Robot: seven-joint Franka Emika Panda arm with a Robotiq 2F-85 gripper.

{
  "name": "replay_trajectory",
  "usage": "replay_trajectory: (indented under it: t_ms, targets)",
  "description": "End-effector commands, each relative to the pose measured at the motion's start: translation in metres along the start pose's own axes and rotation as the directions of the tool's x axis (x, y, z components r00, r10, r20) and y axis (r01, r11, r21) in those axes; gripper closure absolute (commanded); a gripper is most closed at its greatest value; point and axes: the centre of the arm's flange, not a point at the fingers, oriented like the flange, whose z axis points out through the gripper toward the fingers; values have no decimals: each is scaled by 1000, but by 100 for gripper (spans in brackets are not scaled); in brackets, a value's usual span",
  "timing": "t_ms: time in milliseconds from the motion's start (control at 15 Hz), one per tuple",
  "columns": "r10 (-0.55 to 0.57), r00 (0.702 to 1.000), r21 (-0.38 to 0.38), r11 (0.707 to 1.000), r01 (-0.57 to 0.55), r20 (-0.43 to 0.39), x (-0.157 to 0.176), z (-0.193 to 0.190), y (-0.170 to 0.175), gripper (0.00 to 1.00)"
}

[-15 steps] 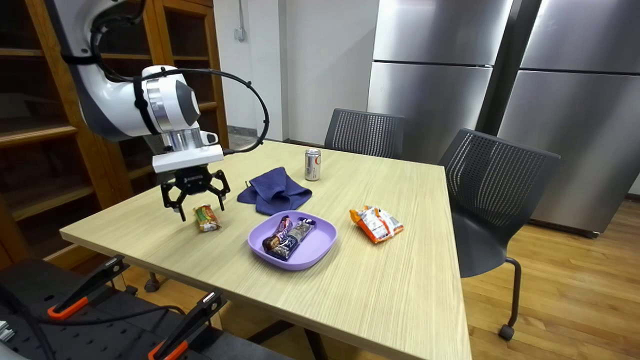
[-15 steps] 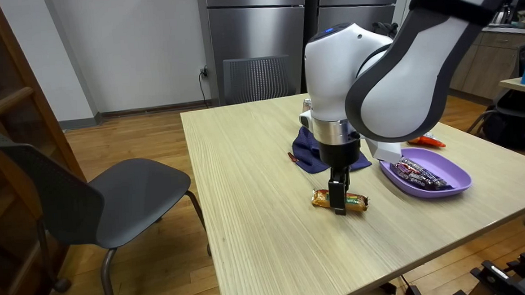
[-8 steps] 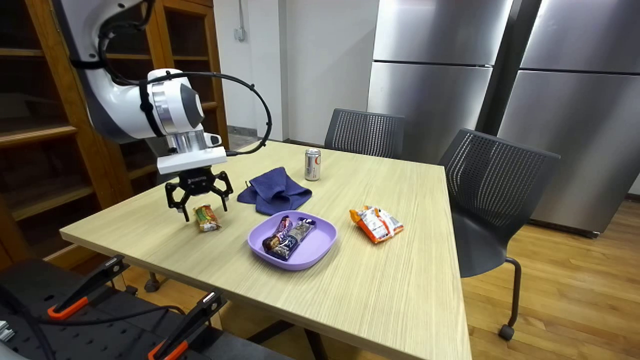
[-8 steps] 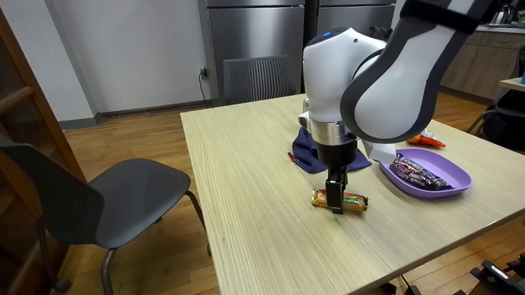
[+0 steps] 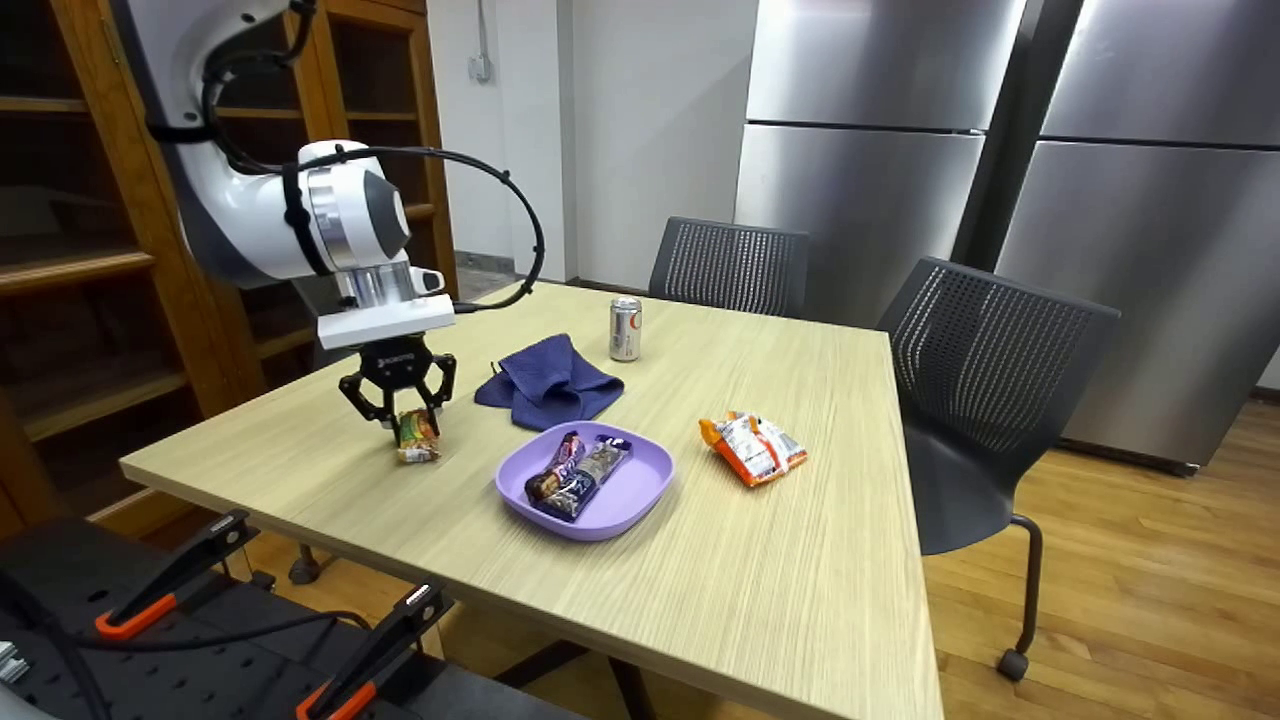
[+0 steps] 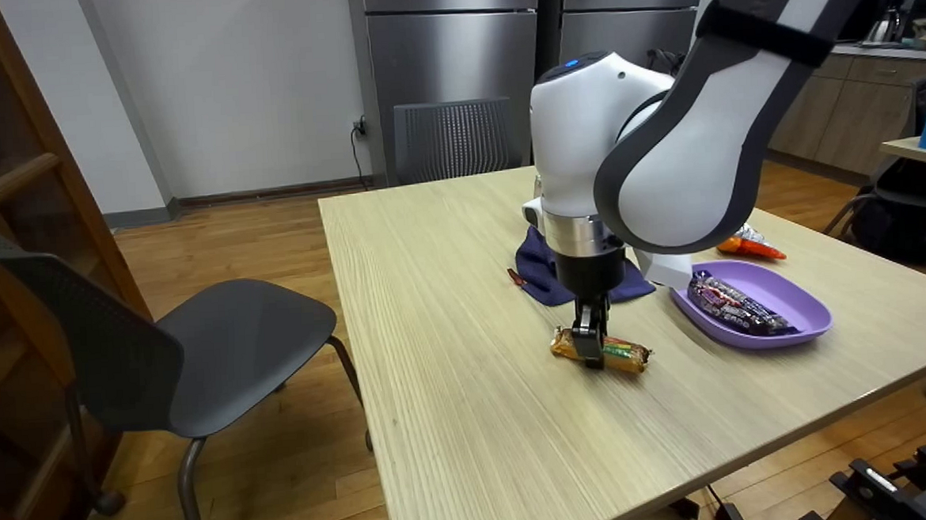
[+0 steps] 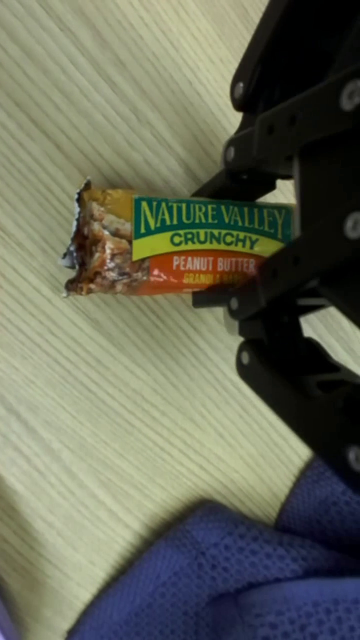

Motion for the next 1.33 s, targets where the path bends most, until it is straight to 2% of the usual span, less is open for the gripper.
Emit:
replay_trajectory:
  t_ms: [0, 267, 733, 1267]
  targets:
    - [5, 1000, -4, 1000, -5, -4, 1, -8, 7, 83]
    - [39, 999, -8, 999, -39, -13, -2, -16, 14, 83]
    - [153, 987, 35, 988, -152, -40, -12, -38, 43, 83]
    - [327, 942, 63, 944, -323, -79, -30, -58, 76, 83]
